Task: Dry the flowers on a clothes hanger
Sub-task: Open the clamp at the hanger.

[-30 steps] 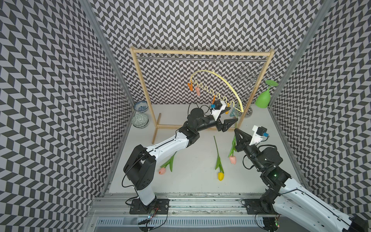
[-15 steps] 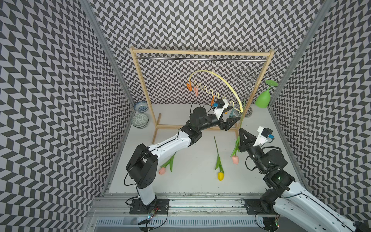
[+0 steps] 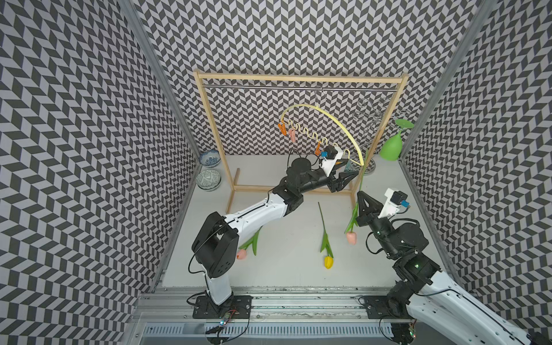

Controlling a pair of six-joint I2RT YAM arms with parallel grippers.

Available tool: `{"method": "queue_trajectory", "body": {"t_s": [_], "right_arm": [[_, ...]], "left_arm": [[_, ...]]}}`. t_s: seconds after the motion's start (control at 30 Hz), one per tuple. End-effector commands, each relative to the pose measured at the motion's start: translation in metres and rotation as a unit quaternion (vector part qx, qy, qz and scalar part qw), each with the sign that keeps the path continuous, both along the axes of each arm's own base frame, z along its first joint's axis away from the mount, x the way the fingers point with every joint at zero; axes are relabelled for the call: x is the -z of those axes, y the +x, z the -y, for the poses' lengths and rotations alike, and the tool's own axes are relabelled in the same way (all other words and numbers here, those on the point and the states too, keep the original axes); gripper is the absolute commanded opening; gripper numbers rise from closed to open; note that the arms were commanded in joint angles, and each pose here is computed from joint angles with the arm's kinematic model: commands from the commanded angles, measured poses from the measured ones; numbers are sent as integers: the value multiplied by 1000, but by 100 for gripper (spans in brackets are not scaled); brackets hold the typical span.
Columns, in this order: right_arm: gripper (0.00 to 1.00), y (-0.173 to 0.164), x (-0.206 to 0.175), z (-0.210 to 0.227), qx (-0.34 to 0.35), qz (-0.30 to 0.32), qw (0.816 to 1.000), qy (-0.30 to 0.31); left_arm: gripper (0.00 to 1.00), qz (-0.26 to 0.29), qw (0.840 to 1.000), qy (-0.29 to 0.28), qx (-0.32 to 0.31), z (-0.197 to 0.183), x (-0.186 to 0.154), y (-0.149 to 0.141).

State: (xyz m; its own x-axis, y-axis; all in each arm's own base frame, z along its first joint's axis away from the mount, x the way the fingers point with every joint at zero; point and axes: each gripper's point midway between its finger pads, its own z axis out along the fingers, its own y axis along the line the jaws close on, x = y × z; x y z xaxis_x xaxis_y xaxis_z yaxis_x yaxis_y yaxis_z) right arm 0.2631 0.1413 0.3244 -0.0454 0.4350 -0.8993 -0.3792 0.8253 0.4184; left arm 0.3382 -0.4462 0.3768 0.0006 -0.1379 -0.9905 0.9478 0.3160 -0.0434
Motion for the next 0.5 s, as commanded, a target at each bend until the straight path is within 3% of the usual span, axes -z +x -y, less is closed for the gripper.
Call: {"method": "queue_trajectory", "body": {"t_s": [0.0,0.47], "right_arm": [[0,-4,-17,6,9,23,1000,11],[0,0,10,3,4,-15,1000,24]], "left_arm": [[59,-1,1000,-13,-3,4,-14,1],[39,-21,999,-25,2,4,-15,-4]]}}
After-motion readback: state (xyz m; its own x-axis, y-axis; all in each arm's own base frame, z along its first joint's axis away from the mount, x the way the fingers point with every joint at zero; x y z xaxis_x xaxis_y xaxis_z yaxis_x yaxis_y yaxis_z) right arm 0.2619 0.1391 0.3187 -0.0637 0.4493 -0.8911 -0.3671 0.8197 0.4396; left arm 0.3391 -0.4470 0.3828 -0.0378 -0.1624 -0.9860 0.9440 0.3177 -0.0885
